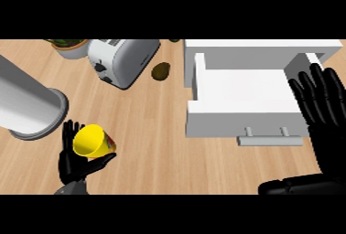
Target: Pick up the cup, place it into the drawer and close the drawer
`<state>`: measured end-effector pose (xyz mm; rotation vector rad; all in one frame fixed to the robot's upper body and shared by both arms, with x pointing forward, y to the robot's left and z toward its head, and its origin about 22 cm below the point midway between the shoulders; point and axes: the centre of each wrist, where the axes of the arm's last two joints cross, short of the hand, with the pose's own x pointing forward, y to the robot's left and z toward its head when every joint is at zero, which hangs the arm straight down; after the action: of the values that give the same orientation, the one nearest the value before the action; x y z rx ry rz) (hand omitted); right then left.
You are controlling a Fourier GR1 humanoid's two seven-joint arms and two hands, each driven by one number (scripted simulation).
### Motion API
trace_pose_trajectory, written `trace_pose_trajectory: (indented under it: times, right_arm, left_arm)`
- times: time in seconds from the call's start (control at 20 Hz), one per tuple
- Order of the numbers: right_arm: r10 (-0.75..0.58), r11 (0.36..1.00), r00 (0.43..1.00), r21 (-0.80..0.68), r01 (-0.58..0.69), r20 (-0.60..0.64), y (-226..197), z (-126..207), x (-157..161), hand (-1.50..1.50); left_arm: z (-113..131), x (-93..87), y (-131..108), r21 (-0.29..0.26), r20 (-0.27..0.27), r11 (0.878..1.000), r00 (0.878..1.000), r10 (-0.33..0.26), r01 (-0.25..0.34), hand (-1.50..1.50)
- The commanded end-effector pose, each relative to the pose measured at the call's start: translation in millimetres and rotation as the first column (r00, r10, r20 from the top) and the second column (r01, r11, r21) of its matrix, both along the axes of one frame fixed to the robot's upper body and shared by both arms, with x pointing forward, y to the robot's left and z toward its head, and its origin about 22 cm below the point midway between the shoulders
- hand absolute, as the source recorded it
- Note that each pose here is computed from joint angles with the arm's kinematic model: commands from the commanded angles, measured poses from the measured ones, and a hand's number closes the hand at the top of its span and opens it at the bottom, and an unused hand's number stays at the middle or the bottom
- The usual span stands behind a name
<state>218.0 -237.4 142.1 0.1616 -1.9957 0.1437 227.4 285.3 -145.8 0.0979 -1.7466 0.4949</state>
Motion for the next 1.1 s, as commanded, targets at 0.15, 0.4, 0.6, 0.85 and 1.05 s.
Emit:
trace_pose_trajectory:
  times: [0.15,0.4,0.6,0.85,1.05]
  right_arm:
    - [0.02,1.0,1.0,0.003,-0.02,-0.002,-4,12,2,-1.5]
    - [-0.004,1.0,1.0,-0.012,0.004,-0.002,-8,-6,12,-1.5]
    - [-0.016,1.0,1.0,0.008,0.016,0.006,-3,-19,12,-1.5]
    - [0.003,1.0,1.0,-0.006,-0.003,-0.008,10,-1,-11,-1.5]
    - [-0.003,1.0,1.0,-0.015,0.003,0.014,20,7,5,-1.5]
  left_arm:
    - [-7,11.3,-18,-0.07,0.073,0.994,0.994,-0.079,0.084,1.5]
    - [-3,15.6,-11,0.01,0.129,0.999,0.99,-0.053,0.052,1.5]
    - [4,19.3,2,0.065,0.169,0.998,0.986,0.012,-0.024,1.5]
    - [1,20.7,-4,0.042,0.18,0.987,0.971,-0.16,0.155,1.5]
    - [23,44.5,4,0.083,0.236,0.978,0.95,-0.207,0.192,1.5]
